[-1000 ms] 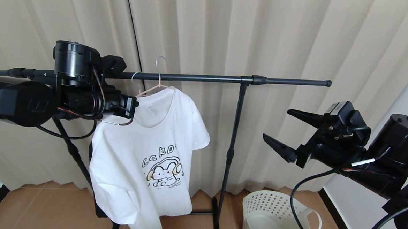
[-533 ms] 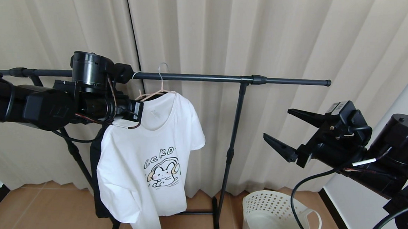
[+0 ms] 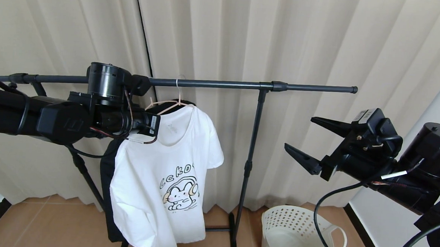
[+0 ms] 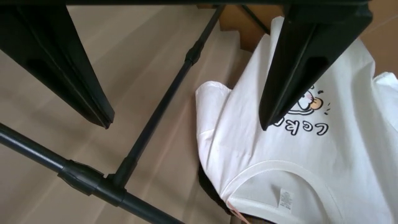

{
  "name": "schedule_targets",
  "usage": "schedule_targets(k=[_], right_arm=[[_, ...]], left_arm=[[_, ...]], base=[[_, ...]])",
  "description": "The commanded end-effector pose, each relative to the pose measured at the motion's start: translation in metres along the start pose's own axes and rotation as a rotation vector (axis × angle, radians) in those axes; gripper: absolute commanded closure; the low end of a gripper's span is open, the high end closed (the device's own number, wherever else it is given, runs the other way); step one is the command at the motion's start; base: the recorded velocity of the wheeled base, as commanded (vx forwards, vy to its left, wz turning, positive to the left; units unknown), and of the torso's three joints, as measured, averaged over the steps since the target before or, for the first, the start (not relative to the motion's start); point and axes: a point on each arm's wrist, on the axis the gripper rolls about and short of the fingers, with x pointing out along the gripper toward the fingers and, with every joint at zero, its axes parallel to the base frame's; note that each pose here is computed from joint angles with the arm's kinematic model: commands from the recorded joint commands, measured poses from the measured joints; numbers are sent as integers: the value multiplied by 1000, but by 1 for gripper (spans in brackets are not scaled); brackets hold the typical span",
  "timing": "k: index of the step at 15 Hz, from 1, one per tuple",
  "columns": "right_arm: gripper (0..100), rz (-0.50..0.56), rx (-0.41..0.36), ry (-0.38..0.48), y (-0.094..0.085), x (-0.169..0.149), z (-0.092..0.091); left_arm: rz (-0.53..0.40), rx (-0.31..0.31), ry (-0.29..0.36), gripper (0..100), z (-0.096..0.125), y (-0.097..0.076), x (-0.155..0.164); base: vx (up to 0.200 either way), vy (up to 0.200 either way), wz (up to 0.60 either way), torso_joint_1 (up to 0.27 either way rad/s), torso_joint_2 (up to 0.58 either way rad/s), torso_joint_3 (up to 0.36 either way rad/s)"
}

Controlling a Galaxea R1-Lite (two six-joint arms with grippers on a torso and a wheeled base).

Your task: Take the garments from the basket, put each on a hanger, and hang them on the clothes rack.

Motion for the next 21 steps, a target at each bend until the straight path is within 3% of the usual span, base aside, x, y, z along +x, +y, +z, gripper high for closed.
schedule_targets(k=[1,12,13,21], right_arm=[[0,0,-3,-3,0,0,1],[0,-3,-3,-2,-1,1,0],[0,-3,-4,-3,-1,1,1],[0,-7,-5,-10,-2,-1,3]], left_arm=[[-3,1,7,100,-1,-2,1],[-8,4,33,100,-8,-4,9],[-8,4,34,0,-9,-4,9],[-31,21,13,0,-6,-11,-14]], base=[[0,0,0,0,0,0],[0,0,0,0,0,0],[0,0,0,0,0,0],[0,0,0,0,0,0]])
